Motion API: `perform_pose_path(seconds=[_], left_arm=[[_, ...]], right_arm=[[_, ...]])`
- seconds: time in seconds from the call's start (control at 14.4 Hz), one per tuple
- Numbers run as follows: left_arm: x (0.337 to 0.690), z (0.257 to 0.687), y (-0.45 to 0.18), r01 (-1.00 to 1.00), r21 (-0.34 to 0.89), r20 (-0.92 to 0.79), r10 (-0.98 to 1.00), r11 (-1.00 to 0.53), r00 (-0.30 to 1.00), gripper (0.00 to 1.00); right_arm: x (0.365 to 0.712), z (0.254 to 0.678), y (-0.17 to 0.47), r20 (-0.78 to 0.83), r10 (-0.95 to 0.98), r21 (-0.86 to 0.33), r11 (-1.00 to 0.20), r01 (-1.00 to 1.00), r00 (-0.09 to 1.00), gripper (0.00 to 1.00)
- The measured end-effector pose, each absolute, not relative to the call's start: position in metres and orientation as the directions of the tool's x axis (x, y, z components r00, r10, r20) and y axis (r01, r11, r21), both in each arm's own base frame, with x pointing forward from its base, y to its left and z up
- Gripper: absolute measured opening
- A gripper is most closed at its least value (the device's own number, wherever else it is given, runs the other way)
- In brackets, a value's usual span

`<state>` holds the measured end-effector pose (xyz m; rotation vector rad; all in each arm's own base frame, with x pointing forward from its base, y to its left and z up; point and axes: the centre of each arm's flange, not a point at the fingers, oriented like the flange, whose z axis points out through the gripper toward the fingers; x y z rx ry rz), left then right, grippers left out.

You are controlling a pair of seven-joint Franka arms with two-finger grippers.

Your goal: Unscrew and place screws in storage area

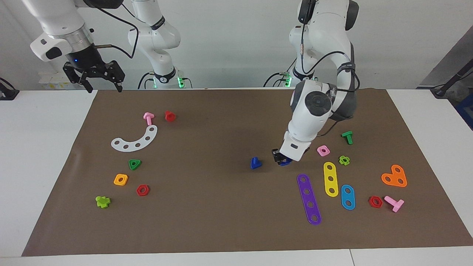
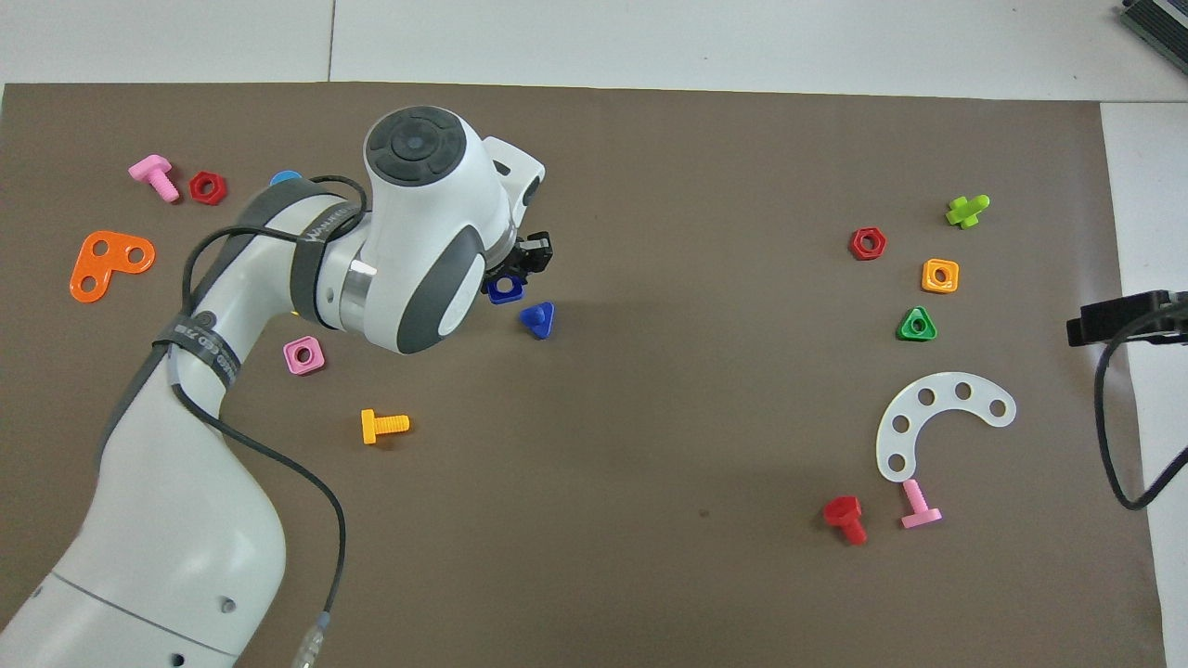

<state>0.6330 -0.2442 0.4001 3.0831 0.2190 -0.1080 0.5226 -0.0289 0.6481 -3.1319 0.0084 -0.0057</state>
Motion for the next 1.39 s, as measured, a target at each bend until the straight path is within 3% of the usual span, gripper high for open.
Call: perform_pose_path(seconds=[0.21,0.55,0.9,1.04,1.25,1.39], left_arm=[[0.615,0.372,-0.199,0.087,0.030,-0.113,0.083,-0.996,0.990,0.47],[0.571,0.306,-0.179,0.072,0.053,-0.028,0.070,-0.996,0.997,0.47],[0.560,0.305,-0.176,0.071,0.057,-0.013,0.070,-0.996,0.997,0.51],[0.562,0.311,-0.176,0.070,0.061,-0.002,0.070,-0.996,0.998,0.69],[0.575,0.333,-0.171,0.082,0.066,0.008,0.082,-0.995,0.997,1.00],[0.592,0.363,-0.149,0.116,0.062,-0.012,0.115,-0.991,0.993,1.00]], right_arm=[[0.523,0.648,-0.029,0.004,-0.005,-0.010,-1.000,-0.005,1.000,1.00],[0.523,0.648,-0.029,0.004,-0.005,-0.010,-1.000,-0.005,1.000,1.00],[0.521,0.647,-0.029,-0.006,-0.005,-0.010,-1.000,-0.005,1.000,1.00],[0.526,0.645,-0.011,0.007,0.024,-0.008,-1.000,0.024,1.000,1.00],[0.545,0.626,0.065,0.052,0.051,-0.008,-0.999,0.051,0.997,1.00],[0.556,0.601,0.131,0.082,0.034,-0.019,-0.999,0.036,0.996,1.00]])
